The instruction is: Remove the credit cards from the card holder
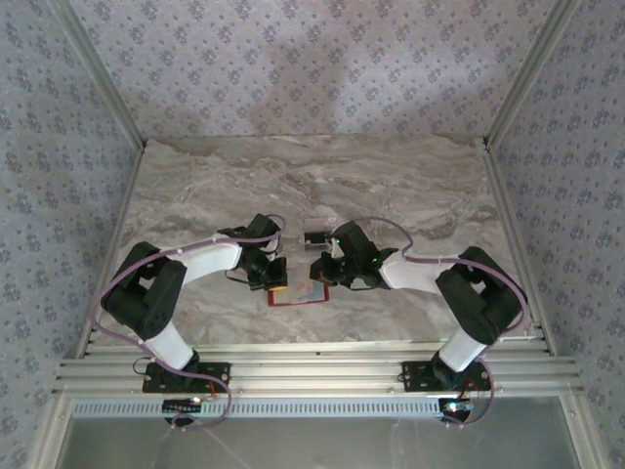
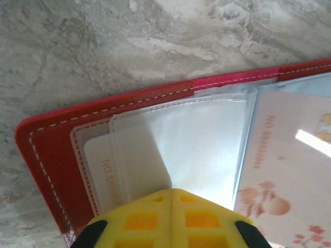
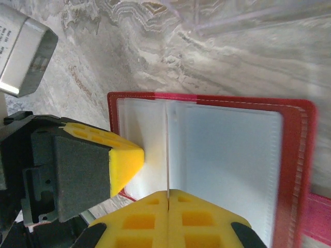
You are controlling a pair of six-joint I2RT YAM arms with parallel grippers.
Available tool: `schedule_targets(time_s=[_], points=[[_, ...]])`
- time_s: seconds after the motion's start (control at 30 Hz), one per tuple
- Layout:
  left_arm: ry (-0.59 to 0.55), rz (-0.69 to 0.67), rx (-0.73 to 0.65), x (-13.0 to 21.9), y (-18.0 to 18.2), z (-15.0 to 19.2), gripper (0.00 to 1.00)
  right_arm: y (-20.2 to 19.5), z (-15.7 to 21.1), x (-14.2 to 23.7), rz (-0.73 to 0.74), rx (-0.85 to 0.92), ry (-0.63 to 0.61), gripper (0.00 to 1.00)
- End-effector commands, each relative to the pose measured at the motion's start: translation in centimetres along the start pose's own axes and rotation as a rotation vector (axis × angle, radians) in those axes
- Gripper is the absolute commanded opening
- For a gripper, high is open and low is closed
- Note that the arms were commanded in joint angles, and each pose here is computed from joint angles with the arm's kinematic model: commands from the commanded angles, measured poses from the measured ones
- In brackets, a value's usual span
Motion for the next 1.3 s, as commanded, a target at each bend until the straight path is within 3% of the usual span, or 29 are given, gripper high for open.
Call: schedule_targets(time_s=[0.0, 0.23, 0.43, 0.63, 0.9, 1.27], points=[[-0.014, -0.044, 0.000, 1.0, -0.1, 0.1, 0.07, -0.4, 0.1, 1.4, 0.078, 0.046, -0.010, 0.00], [-0.070, -0.020, -0.018, 2.8, -1.3, -0.6, 0.08, 0.6, -0.5, 3.4, 0.152, 0.171, 0.013, 0.00], [-0.109, -0.038, -0.028, 4.1, -1.4, -0.5, 0.11, 1.8, -1.4, 5.7, 0.227, 0.401, 0.040, 0.00], [-0.139, -0.077, -0.019, 4.7, -0.7, -0.1, 0.11, 3.7, -2.3, 7.6, 0.266, 0.752, 0.109, 0.00], [-0.151, -0.094, 0.018, 4.8, 0.9, 1.0, 0.15, 4.7, -3.1, 9.3, 0.365, 1.411, 0.239, 0.00], [-0.161, -0.094, 0.086, 5.1, 3.2, 2.5, 0.16, 5.8, -8.4, 8.8, 0.410, 1.727, 0.349, 0.00]])
Point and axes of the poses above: each hand's point on the last joint's axis, 136 mm out from that joint toward the fingers, its own x axis back along the fingers, its own y axis along the line the jaws close on, z = x × y, the point moved 8 cm from there along x, back along the fingers, and after that the axes turned 6 degrees about -x, right-handed, at the moved point
